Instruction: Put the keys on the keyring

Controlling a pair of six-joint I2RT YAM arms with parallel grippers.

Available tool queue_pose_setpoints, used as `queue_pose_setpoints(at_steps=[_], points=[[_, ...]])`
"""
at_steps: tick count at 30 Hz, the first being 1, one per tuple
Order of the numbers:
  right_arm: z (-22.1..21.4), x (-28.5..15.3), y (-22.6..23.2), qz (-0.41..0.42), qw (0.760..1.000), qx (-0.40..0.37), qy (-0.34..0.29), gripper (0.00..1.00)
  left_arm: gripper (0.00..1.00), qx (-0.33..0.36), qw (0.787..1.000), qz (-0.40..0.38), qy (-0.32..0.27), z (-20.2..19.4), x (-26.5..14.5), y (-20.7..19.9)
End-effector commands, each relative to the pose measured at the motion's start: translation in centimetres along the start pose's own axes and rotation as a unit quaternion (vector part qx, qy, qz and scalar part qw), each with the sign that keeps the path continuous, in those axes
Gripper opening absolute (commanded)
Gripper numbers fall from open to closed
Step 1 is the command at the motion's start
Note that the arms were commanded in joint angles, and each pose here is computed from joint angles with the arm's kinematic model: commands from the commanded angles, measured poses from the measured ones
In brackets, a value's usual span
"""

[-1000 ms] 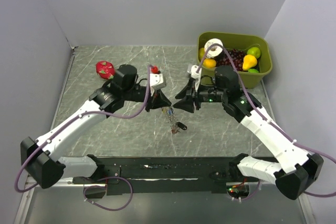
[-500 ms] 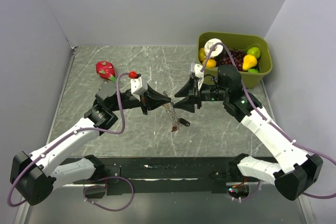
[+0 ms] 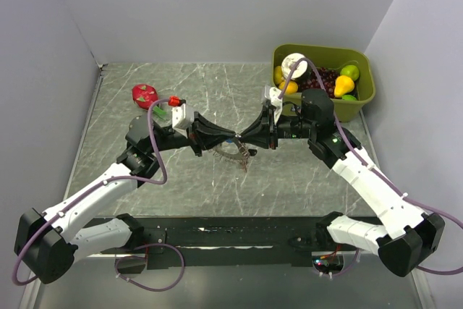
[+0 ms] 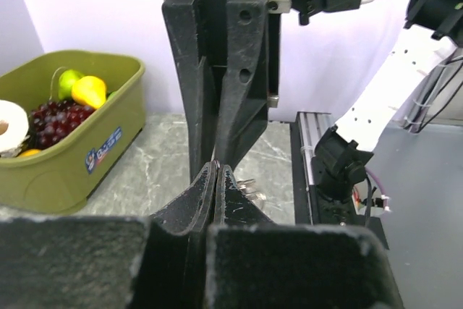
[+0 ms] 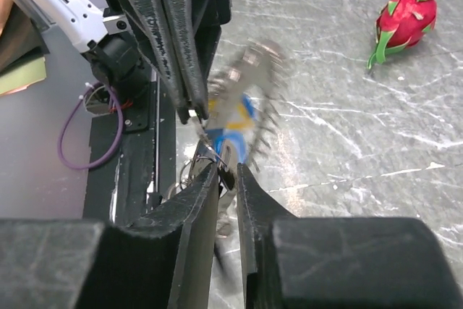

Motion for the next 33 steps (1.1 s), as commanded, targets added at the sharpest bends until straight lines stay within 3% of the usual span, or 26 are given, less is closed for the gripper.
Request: queue_pose_setpoints(at_steps=[1, 5, 10, 13, 23, 33], points=[[0.3, -0.3, -0.3, -0.014, 1.000, -0.016, -0.009, 0.22, 0.01, 0.042, 0.997, -0.048, -0.042, 2.5, 0.1, -1.4], [0.5, -1.0, -0.3, -0.044, 0.999, -0.027, -0.010, 0.27, 0.01, 0.042, 0.998, -0.044, -0.028, 2.4, 0.1, -1.2], [1.3, -2.2, 0.2, -0.076, 0.996, -0.050, -0.027, 0.55, 0.01, 0.042, 0.998, -0.042, -0.011, 2.3, 0.1, -0.9], [1.6, -2.3, 0.4, -0.071, 0.995, -0.054, -0.037, 0.61, 0.01, 0.040, 0.998, -0.049, -0.006, 2.2, 0.2, -0.9], [2.0, -1.3, 0.4, -0.021, 0.996, -0.037, -0.072, 0.61, 0.01, 0.027, 0.997, -0.066, -0.001, 2.2, 0.6, -0.8], [1.4, 0.1, -0.1, 0.014, 0.996, -0.019, -0.081, 0.47, 0.01, 0.024, 0.998, -0.062, -0.002, 2.2, 0.6, -0.8]])
Point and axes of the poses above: each gripper's point midway between its finger pads, its own x axis out along the fingers, its own y axis along the line the jaws close on, z = x × y, the point moved 9 cm from there along -x, back along the fingers, and after that the axes turned 15 degrees about -x, right-handed, at the moved point
